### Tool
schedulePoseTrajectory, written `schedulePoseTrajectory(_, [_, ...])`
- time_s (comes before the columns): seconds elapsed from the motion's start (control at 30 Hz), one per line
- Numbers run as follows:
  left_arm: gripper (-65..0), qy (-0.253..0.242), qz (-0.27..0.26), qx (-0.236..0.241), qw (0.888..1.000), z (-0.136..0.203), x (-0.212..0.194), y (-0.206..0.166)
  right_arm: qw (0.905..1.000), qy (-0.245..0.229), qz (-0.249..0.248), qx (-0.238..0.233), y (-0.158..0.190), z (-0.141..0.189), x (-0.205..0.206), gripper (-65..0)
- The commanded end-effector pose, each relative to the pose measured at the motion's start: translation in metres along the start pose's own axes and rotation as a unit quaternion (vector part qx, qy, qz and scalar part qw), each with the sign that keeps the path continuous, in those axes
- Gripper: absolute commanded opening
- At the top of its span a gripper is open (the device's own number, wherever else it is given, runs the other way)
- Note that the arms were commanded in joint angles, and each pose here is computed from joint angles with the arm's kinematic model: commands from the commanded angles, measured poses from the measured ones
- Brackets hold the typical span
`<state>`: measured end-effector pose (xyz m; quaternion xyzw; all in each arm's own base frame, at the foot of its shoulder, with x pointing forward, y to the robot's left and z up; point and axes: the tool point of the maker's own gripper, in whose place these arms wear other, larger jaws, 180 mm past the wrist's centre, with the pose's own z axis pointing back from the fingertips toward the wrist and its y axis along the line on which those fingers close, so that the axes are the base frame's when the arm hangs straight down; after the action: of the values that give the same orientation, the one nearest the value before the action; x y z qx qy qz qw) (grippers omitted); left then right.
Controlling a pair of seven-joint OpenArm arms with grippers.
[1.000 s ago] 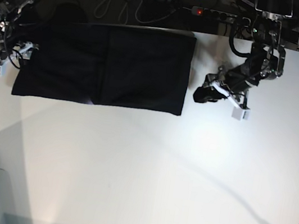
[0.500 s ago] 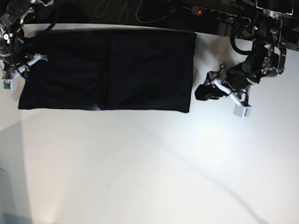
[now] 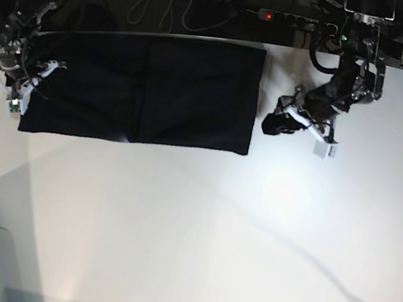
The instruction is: Fold the T-shirt properly
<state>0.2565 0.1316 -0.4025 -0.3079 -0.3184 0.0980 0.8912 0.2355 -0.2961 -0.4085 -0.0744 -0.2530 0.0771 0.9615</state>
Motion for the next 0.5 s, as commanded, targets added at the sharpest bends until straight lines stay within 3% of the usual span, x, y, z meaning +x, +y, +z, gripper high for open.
schedulePoseTrajectory(0.0, [-37.6,-0.015,-0.007,-0.009,1.000,0.002,0.010,-0.005,0.9990,-0.041,0.013,-0.011,-0.008,0.009,0.025,-64.7])
schedulePoseTrajectory(0.47, [-37.6,-0.006,0.007,-0.013,1.000,0.001,-0.003,-0.008,0.9987,-0.048,0.014,-0.011,0.000,0.014,0.026,-64.6])
